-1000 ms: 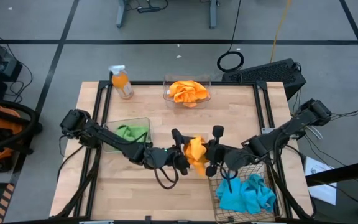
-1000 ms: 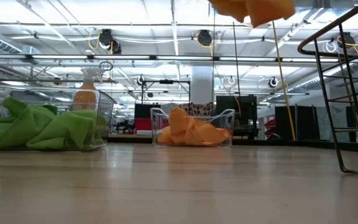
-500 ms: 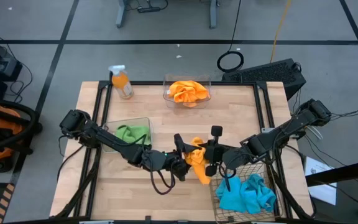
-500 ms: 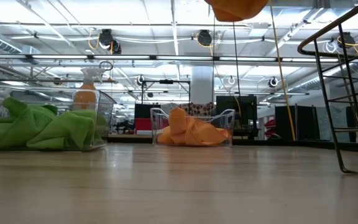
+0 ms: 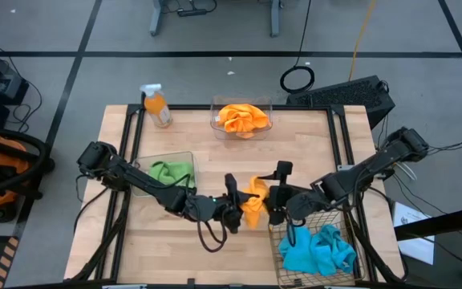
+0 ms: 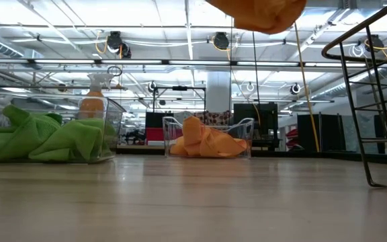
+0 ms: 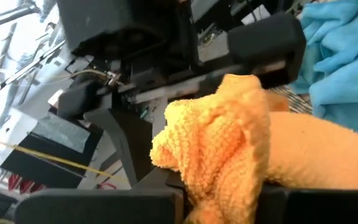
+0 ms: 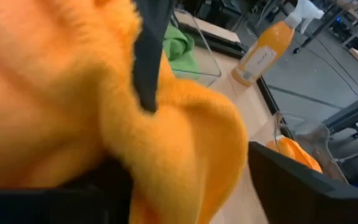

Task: Sort microfiber towel by color & place in baskets
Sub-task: Put the orange microfiber towel into the top transparent bin

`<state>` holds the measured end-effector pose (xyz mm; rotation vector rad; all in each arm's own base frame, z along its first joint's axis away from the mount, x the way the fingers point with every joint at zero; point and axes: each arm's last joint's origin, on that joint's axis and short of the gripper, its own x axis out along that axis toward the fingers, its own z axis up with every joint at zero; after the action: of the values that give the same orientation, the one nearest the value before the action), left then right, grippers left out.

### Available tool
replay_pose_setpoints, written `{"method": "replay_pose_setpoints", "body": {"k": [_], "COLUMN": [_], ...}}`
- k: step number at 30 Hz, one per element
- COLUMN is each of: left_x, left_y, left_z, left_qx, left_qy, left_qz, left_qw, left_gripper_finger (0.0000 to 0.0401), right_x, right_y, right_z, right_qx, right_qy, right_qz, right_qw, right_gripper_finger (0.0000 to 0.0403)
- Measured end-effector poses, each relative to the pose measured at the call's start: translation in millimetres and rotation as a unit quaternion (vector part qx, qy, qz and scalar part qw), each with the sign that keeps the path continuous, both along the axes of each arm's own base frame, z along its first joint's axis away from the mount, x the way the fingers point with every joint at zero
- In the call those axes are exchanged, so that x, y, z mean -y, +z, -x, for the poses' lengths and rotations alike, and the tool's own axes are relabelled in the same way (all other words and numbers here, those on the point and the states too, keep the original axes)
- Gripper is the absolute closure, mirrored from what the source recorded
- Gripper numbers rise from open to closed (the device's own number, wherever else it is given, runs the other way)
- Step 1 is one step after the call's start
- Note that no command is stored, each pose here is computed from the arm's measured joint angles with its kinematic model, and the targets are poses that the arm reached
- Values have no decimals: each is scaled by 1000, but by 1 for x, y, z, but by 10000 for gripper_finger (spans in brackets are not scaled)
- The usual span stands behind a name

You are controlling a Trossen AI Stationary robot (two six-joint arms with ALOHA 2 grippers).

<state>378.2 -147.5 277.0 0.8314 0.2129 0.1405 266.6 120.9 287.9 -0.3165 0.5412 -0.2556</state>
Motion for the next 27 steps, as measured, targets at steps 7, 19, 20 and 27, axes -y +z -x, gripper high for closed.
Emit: {"method": "replay_pose_setpoints", "body": {"k": [7,19,20,27], "left_x": [-8,-28,-36,-127], "left_y": [-1,1,4,33], "left_z": [-2,-8,-9,-18], "left_qx": [-1,-1,7,68], "left_qy": [19,64,74,147], "left_qz": [5,1,4,33], "left_qw": [1000,998,997,986], "left_gripper_finger": [357,353,353,359], "right_x": [-8,-15,-16,-15], "right_y": [18,23,22,14], "right_z": [22,71,74,90], "right_qx": [23,-19,-22,-40], "right_qy": [33,25,18,-32], "right_qz": [-11,-73,-72,-55], "right_qw": [999,997,997,997], "right_gripper_finger": [85,83,83,83]}}
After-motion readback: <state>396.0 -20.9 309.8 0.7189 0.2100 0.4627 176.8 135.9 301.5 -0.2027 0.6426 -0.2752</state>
